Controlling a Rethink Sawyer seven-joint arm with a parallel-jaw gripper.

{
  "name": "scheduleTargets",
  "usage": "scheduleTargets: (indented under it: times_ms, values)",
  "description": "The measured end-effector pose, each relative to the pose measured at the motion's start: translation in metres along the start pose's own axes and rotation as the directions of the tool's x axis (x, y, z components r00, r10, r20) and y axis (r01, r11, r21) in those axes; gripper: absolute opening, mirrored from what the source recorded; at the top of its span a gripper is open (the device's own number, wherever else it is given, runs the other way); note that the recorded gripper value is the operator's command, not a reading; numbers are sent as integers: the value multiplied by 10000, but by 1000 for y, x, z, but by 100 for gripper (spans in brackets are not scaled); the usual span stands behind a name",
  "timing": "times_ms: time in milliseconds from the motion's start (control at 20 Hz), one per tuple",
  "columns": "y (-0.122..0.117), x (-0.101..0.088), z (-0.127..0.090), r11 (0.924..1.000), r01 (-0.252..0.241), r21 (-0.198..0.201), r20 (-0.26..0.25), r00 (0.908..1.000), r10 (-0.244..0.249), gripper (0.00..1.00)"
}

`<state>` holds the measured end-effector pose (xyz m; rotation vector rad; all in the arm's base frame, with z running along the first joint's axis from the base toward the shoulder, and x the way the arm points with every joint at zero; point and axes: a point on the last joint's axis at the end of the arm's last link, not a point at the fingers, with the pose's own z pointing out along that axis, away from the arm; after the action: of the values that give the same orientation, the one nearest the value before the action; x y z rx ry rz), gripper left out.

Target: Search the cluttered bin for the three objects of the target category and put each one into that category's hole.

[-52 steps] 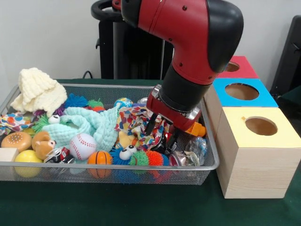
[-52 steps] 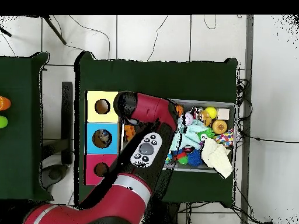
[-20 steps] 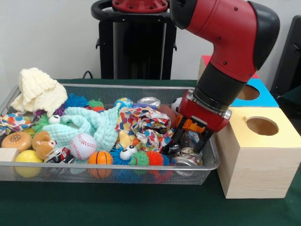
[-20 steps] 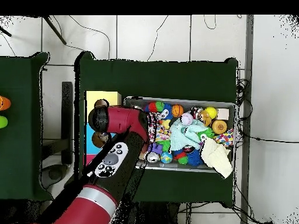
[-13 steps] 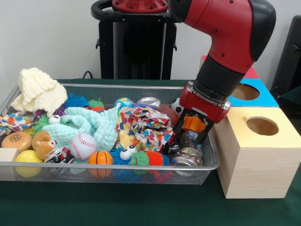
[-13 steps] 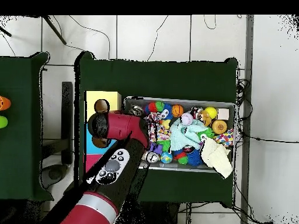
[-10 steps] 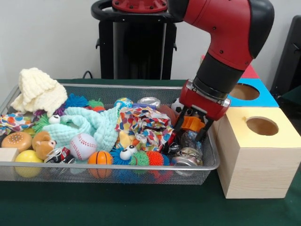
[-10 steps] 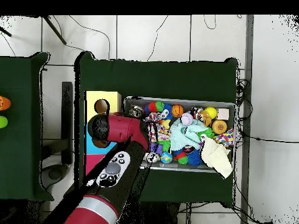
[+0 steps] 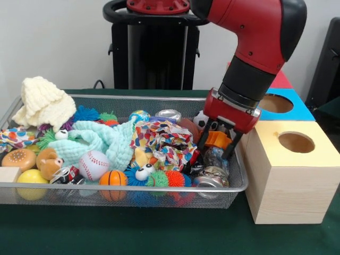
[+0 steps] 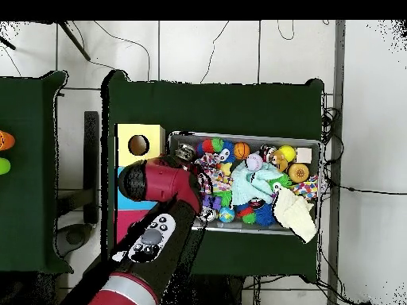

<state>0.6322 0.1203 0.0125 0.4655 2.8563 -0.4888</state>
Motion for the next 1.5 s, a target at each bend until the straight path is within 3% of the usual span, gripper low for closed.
scheduleTargets:
  times_ms: [300, 450, 650, 1200, 1500]
  values:
    - [0, -1, 2, 9992, 359, -176, 912, 9953, -341, 100]
    - [-1, 2, 4, 9972, 673, -312, 1528, 9863, -618, 100]
    - [-3, 5, 10, 9951, 834, -531, 1691, 9829, -733, 100]
    - [-9, 20, 30, 9878, 710, -1389, 856, 9946, -594, 100]
    - [-13, 28, 37, 9743, 705, -2141, 382, 9972, -638, 100]
